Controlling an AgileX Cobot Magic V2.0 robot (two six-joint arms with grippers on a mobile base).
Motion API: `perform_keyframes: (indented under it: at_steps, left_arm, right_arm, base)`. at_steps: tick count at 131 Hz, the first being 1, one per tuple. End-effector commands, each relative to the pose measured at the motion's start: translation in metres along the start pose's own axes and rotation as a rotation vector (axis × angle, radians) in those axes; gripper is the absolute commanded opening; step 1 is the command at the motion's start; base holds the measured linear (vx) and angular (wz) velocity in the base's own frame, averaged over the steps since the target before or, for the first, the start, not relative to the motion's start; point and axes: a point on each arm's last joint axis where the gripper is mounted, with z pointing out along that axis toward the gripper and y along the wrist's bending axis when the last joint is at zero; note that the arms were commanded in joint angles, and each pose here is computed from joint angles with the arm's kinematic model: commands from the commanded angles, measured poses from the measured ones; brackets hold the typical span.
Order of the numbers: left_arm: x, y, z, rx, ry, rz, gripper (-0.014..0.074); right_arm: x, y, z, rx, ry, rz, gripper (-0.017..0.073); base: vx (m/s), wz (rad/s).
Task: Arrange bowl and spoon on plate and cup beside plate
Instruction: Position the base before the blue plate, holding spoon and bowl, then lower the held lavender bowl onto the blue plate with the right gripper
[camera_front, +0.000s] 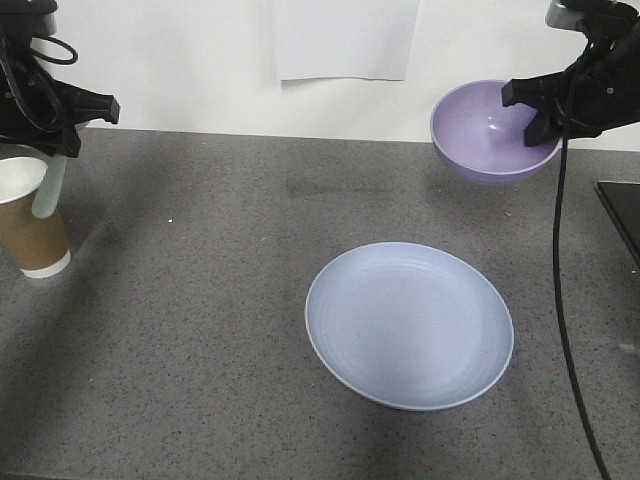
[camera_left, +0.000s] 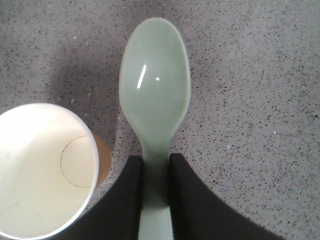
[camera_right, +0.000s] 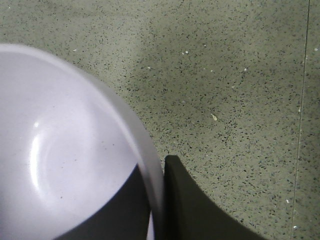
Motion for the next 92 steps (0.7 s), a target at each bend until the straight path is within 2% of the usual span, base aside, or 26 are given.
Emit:
perform_keyframes:
  at_steps: [1, 92]
  left_arm:
    - [-0.0059, -0.0013, -0.0328, 0.016, -0.122, -0.001, -0.0007]
    - [-0.0059, -0.0013, -0.0328, 0.016, -0.122, -0.001, -0.0007]
  right_arm:
    - [-0.0101, 0.0056, -0.0346, -0.007, -0.130, -0.014, -0.0004]
    - [-0.0108, 0.0054, -0.0347, -0.005, -0.138, -0.015, -0.0004]
  base:
    - [0.00, 0.00]
    - [0.00, 0.00]
